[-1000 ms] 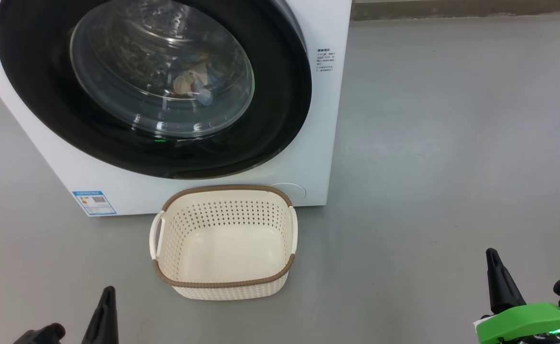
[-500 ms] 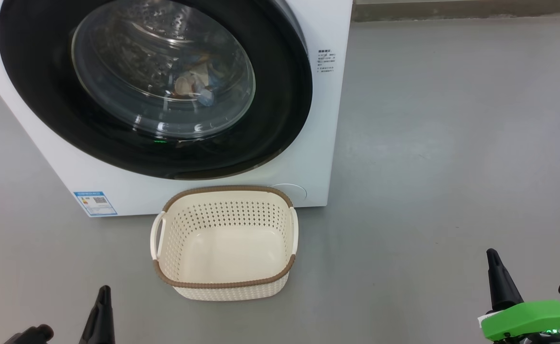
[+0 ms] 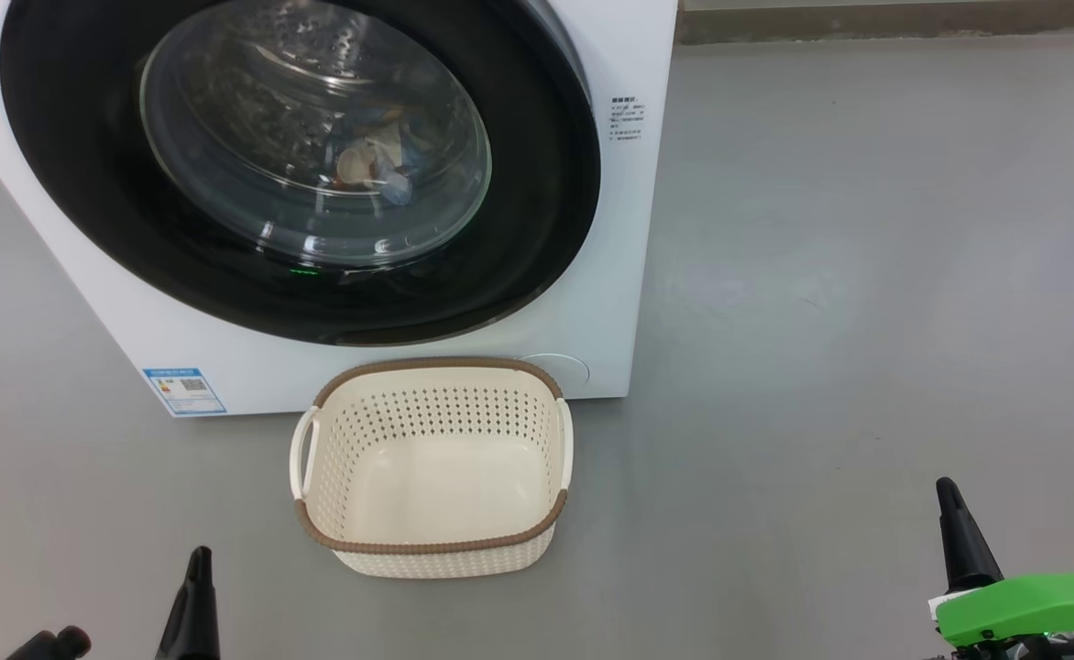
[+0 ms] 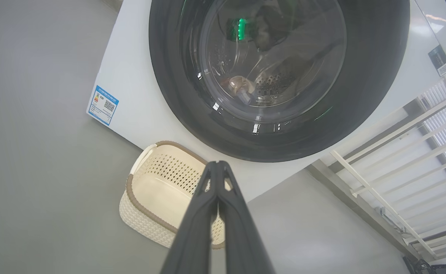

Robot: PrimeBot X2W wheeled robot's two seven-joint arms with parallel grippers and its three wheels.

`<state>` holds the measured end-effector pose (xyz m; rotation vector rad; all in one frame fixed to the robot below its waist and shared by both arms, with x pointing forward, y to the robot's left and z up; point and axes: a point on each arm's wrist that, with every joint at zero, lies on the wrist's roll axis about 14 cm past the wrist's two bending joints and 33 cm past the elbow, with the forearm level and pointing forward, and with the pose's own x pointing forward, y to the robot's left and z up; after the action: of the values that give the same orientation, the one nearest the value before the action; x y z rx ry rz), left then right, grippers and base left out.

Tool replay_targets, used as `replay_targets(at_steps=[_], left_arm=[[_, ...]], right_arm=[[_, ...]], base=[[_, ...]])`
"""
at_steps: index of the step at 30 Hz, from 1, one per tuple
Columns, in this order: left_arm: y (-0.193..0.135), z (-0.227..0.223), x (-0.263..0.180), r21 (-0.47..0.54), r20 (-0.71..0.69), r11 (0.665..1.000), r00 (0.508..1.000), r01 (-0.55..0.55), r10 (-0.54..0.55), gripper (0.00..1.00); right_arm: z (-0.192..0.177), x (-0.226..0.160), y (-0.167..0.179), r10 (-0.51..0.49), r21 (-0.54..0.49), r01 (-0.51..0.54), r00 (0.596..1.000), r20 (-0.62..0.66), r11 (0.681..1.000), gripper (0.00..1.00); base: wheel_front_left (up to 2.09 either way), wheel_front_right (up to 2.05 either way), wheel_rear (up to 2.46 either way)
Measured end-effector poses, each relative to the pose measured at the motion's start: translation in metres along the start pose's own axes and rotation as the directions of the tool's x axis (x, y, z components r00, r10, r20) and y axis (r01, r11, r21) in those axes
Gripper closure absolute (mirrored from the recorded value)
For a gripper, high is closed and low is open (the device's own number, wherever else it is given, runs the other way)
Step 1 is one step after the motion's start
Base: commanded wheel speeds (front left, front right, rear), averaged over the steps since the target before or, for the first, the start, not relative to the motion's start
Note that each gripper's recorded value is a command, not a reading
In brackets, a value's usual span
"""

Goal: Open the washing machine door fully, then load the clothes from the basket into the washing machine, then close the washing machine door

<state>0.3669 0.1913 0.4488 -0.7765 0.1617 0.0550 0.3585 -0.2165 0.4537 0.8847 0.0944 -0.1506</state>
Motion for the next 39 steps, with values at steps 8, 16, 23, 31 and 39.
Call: replay_targets(at_steps=[8, 16, 23, 31, 39], left_arm=[[0.001, 0.002, 0.000, -0.084, 0.003, 0.996, 1.000, -0.006, 0.007, 1.00], [-0.001, 0.004, 0.000, -0.168, 0.004, 0.986, 1.000, -0.006, 0.006, 1.00], [-0.002, 0.004, 0.000, -0.235, 0.002, 0.972, 1.000, -0.005, 0.006, 1.00], [-0.005, 0.005, 0.001, -0.324, 0.003, 0.946, 1.000, -0.002, 0.003, 1.00], [-0.011, 0.011, 0.004, -0.405, 0.018, 0.914, 1.000, 0.020, -0.014, 1.00]], right_arm=[[-0.002, 0.000, 0.002, -0.001, 0.075, 0.002, 1.000, -0.011, 0.997, 1.00], [0.001, 0.005, 0.009, 0.015, 0.155, -0.014, 1.000, -0.006, 0.988, 1.00], [0.001, 0.005, 0.009, 0.013, 0.202, -0.010, 1.000, -0.012, 0.979, 1.00], [0.003, 0.005, 0.009, 0.013, 0.277, -0.009, 1.000, -0.014, 0.961, 1.00], [0.003, 0.006, 0.011, 0.021, 0.350, -0.015, 1.000, -0.015, 0.937, 1.00]], base=[[0.00, 0.00, 0.00], [0.00, 0.00, 0.00], [0.00, 0.00, 0.00], [0.00, 0.00, 0.00], [0.00, 0.00, 0.00]])
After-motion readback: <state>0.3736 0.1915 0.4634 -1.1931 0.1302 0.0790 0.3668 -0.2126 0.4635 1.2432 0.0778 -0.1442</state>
